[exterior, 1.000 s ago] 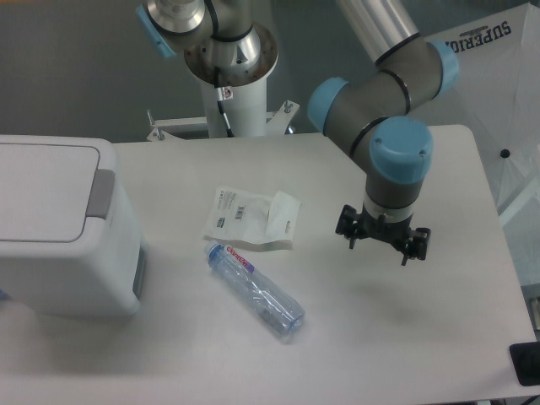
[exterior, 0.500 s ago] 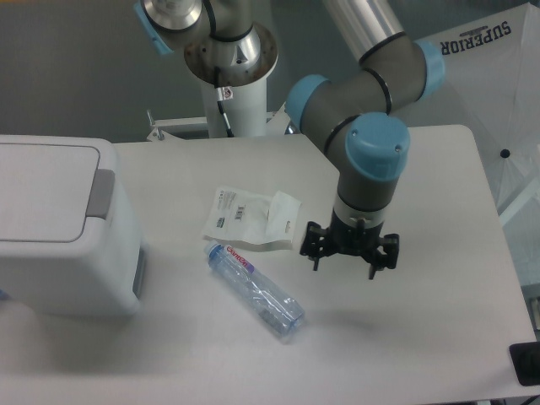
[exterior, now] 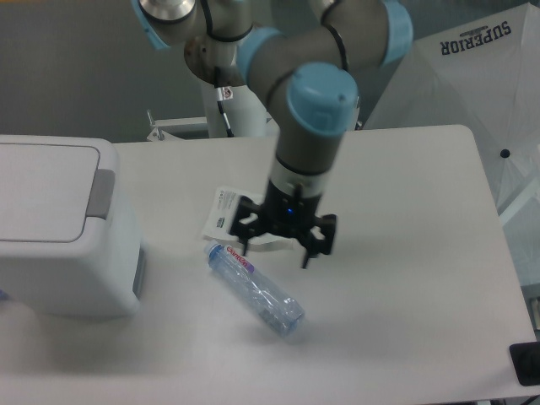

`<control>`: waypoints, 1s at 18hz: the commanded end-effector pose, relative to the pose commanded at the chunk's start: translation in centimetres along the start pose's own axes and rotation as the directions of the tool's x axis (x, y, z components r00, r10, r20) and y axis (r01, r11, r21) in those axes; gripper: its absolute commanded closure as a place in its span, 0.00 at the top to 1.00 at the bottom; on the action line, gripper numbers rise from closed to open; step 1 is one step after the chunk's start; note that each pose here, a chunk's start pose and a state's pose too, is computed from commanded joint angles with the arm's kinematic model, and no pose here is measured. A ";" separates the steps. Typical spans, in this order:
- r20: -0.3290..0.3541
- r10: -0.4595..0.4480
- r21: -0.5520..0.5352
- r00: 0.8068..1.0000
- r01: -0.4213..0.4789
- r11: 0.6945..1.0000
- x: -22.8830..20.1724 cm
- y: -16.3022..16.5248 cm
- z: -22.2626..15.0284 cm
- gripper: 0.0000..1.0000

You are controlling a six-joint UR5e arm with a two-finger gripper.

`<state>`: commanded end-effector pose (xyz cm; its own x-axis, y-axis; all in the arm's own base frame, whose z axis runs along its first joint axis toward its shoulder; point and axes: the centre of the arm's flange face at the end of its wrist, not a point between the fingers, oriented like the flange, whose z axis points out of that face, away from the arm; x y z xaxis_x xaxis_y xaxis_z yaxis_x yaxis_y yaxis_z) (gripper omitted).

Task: Open the trash can
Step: 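Swing the open gripper over to the trash can's lid edge, then push the gripper against the lid to flip it open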

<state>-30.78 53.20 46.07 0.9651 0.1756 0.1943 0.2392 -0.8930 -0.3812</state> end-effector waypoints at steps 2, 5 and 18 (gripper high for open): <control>-0.010 0.016 0.012 1.000 -0.016 1.000 2.4 -0.5 -0.7 1.00; -0.018 0.022 0.031 1.000 -0.021 0.999 5.8 -1.3 -1.5 1.00; -0.043 0.038 0.039 0.998 -0.037 0.999 9.5 -0.7 -2.1 1.00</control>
<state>-22.06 54.64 50.11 0.9681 0.1232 0.2181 0.2076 -0.8819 -0.4233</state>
